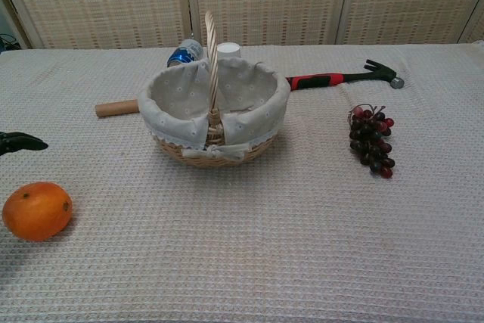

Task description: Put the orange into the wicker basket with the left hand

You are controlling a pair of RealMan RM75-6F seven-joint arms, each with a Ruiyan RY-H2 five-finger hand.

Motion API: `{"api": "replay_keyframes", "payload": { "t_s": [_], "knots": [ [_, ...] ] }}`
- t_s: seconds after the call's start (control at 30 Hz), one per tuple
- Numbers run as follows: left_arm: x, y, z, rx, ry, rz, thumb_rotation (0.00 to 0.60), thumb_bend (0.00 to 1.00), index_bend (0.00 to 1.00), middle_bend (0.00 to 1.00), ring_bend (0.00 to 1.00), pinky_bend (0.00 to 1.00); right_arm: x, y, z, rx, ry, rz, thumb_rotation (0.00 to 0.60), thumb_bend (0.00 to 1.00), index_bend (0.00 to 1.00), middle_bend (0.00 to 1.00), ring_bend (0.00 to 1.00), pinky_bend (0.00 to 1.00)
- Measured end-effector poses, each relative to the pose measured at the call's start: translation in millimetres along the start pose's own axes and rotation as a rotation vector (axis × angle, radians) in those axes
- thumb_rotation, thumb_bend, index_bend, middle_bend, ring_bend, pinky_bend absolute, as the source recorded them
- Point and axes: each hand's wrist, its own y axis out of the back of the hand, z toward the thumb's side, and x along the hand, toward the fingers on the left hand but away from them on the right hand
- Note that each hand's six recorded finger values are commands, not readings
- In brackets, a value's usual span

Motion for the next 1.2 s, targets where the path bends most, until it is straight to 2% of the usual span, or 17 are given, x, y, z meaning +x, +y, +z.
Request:
{"api": "replay_keyframes", "payload": {
  "t_s": [0.33, 0.47, 0.57, 0.67, 0.73, 0.8, 0.9, 1.1, 1.17, 1.2],
  "knots": [
    [30.3, -31.5, 6.8, 0.006, 0.008, -0.021, 0.600, 0.31, 0.00, 0.00, 0.00, 0.17, 0.5, 3.1, -1.3, -0.012, 0.004, -0.007, 0.600, 0.19, 0.00, 0.00, 0.00, 0.23],
    [42.5, -39.7, 6.1, 0.032, 0.017, -0.005, 0.600, 0.32, 0.01, 0.01, 0.10, 0.17, 0.5, 1.9, -0.7, -0.010, 0.007, 0.002, 0.600, 0.19, 0.00, 0.00, 0.00, 0.23],
    [50.7, -43.4, 5.1, 0.046, 0.034, 0.021, 0.600, 0.37, 0.11, 0.13, 0.25, 0.29, 0.6, 1.8, -0.7, -0.012, 0.007, 0.002, 0.600, 0.19, 0.00, 0.00, 0.00, 0.23],
    [55.3, -43.4, 3.2, 0.052, 0.053, 0.053, 0.600, 0.40, 0.21, 0.28, 0.39, 0.46, 0.4, 1.5, -0.7, -0.012, 0.005, 0.003, 0.600, 0.19, 0.00, 0.00, 0.00, 0.23],
    [56.2, -41.5, 2.1, 0.051, 0.064, 0.072, 0.600, 0.42, 0.26, 0.34, 0.46, 0.56, 0.3, 1.1, -0.5, -0.010, 0.005, 0.005, 0.600, 0.19, 0.00, 0.00, 0.00, 0.23],
    [56.4, -39.2, 1.2, 0.055, 0.072, 0.092, 0.600, 0.43, 0.29, 0.37, 0.50, 0.61, 0.4, 0.4, 0.0, -0.009, 0.006, 0.009, 0.600, 0.19, 0.00, 0.00, 0.00, 0.23],
    [56.9, -34.9, 1.5, 0.063, 0.077, 0.122, 0.600, 0.44, 0.32, 0.40, 0.54, 0.66, 0.5, -0.7, 0.6, -0.006, 0.007, 0.013, 0.600, 0.19, 0.00, 0.00, 0.00, 0.23],
    [58.1, -23.6, 1.0, 0.078, 0.086, 0.173, 0.600, 0.44, 0.34, 0.42, 0.56, 0.68, 0.7, -2.0, 1.3, -0.003, 0.008, 0.020, 0.600, 0.19, 0.00, 0.00, 0.00, 0.23],
    [59.3, -15.6, -0.1, 0.086, 0.092, 0.202, 0.600, 0.44, 0.35, 0.42, 0.56, 0.69, 0.7, -2.2, 1.1, -0.003, 0.006, 0.023, 0.600, 0.19, 0.00, 0.00, 0.00, 0.24],
    [61.6, -5.1, -1.9, 0.095, 0.097, 0.234, 0.600, 0.44, 0.35, 0.43, 0.57, 0.69, 0.9, -2.2, 1.0, -0.004, 0.006, 0.024, 0.600, 0.19, 0.00, 0.00, 0.00, 0.24]
  ]
}}
